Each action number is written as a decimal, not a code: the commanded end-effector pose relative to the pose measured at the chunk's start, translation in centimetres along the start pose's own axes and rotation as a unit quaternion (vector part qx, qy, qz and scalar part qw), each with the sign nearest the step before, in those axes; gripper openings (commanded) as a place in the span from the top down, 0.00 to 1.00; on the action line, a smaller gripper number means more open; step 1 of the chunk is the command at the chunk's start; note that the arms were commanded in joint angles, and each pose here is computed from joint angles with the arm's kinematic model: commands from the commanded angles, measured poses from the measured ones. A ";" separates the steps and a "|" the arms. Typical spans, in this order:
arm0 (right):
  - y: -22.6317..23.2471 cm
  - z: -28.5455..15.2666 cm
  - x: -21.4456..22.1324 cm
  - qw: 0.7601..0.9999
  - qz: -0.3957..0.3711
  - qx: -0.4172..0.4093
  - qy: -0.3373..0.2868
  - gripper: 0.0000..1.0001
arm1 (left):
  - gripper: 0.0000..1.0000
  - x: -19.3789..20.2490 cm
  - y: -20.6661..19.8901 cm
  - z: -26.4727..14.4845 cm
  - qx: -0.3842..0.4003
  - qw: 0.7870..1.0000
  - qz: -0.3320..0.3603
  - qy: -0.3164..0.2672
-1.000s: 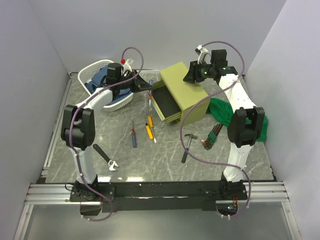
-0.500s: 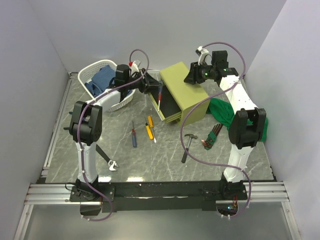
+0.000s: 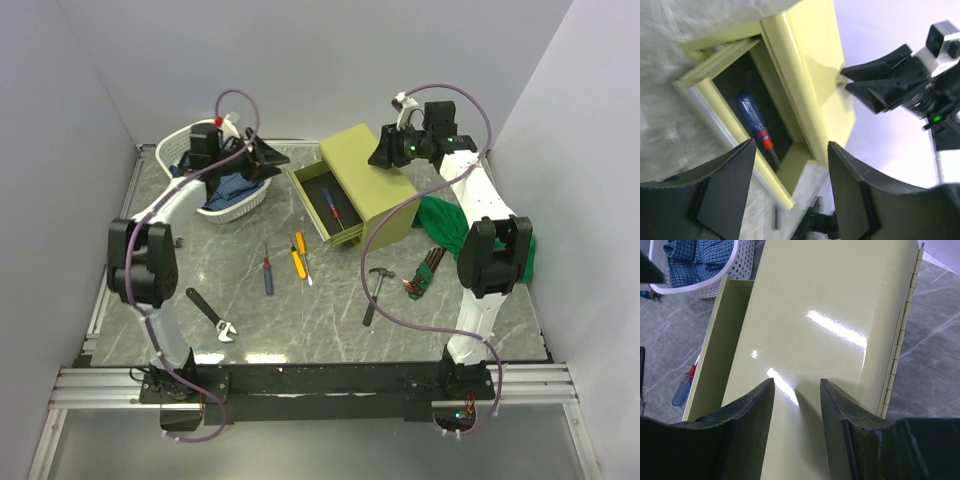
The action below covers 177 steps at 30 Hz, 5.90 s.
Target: Sort the tools into containers
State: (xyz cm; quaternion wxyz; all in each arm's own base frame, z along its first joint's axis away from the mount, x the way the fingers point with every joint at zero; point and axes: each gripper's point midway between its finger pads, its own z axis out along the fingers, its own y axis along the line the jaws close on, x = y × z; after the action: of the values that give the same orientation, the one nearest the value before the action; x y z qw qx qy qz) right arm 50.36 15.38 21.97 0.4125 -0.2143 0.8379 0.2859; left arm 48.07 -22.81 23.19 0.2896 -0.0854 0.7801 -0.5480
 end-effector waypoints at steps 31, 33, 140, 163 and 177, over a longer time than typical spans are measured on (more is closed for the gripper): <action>-4.0 0.8 8.7 0.985 0.090 0.062 0.130 0.45 | 0.53 18.8 18.0 -10.2 -0.404 0.885 0.160 0.167; -4.1 0.9 8.7 0.986 0.090 0.062 0.129 0.45 | 0.54 19.2 18.7 -9.9 -0.408 0.881 0.156 0.181; -4.2 -0.6 7.1 0.987 0.087 0.081 0.110 0.45 | 0.53 18.3 13.4 -0.8 -0.332 0.917 0.086 0.204; -3.7 -0.9 4.8 0.990 0.093 0.064 0.079 0.46 | 0.99 19.6 13.6 -4.7 -0.339 0.903 0.154 0.215; -4.6 -2.0 4.3 0.991 0.064 0.092 0.076 0.46 | 0.99 6.5 -6.5 -2.2 -0.048 0.981 0.173 0.073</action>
State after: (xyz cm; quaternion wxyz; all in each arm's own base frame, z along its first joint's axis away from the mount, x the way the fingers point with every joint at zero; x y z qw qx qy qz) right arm 50.96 13.59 22.69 0.4122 -0.1794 0.8506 0.2727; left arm 39.36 -21.60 22.91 0.3321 0.0473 0.8816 -0.3320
